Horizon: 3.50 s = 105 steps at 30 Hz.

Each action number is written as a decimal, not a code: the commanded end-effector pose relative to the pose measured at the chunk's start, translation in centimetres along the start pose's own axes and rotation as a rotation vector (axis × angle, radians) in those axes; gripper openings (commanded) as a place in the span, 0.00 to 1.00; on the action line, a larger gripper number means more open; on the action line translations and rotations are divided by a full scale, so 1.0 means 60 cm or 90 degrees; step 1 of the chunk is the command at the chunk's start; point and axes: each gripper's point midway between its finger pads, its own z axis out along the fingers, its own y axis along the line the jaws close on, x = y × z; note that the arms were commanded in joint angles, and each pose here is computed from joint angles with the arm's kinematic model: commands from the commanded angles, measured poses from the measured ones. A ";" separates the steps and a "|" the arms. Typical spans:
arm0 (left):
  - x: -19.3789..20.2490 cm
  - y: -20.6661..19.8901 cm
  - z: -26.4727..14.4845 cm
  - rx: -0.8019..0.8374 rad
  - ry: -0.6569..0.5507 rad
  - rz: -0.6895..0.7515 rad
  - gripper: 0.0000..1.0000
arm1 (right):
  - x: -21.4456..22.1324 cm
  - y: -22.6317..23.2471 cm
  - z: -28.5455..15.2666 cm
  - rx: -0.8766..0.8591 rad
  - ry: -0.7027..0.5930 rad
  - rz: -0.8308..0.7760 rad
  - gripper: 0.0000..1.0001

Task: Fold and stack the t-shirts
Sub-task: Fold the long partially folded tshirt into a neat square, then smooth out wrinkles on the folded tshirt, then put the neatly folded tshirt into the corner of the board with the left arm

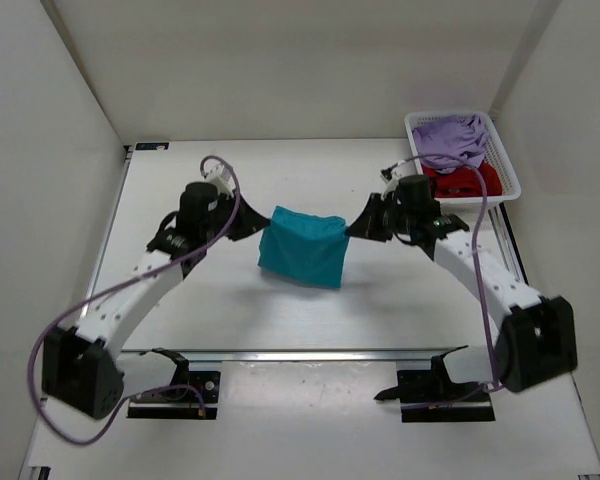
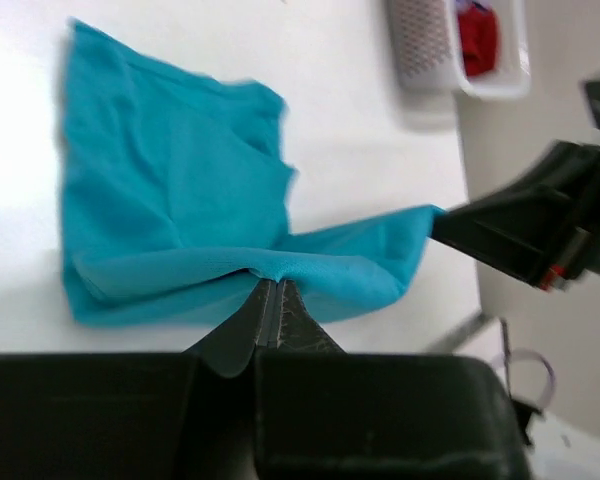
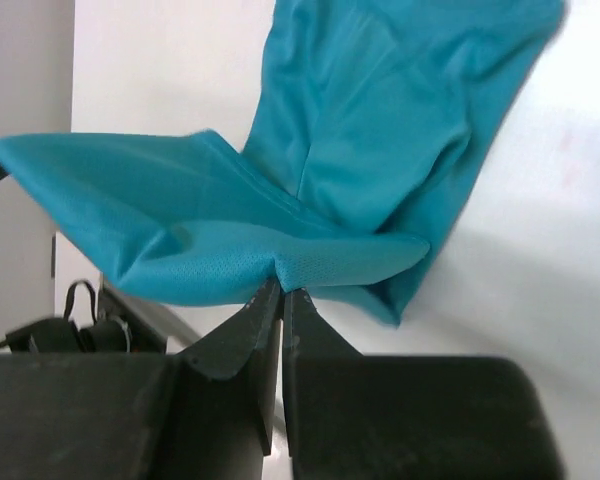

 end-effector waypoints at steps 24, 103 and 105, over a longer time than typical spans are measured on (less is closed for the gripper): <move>-0.198 0.150 0.263 -0.116 -0.051 -0.064 0.41 | -0.272 -0.128 0.221 0.098 -0.012 -0.014 0.45; 0.164 0.243 0.242 -0.096 0.164 -0.108 0.64 | -0.054 -0.044 0.068 -0.132 -0.085 0.026 0.59; 0.176 0.220 0.268 -0.054 0.181 -0.131 0.52 | -0.020 -0.052 0.065 -0.130 -0.069 0.036 0.59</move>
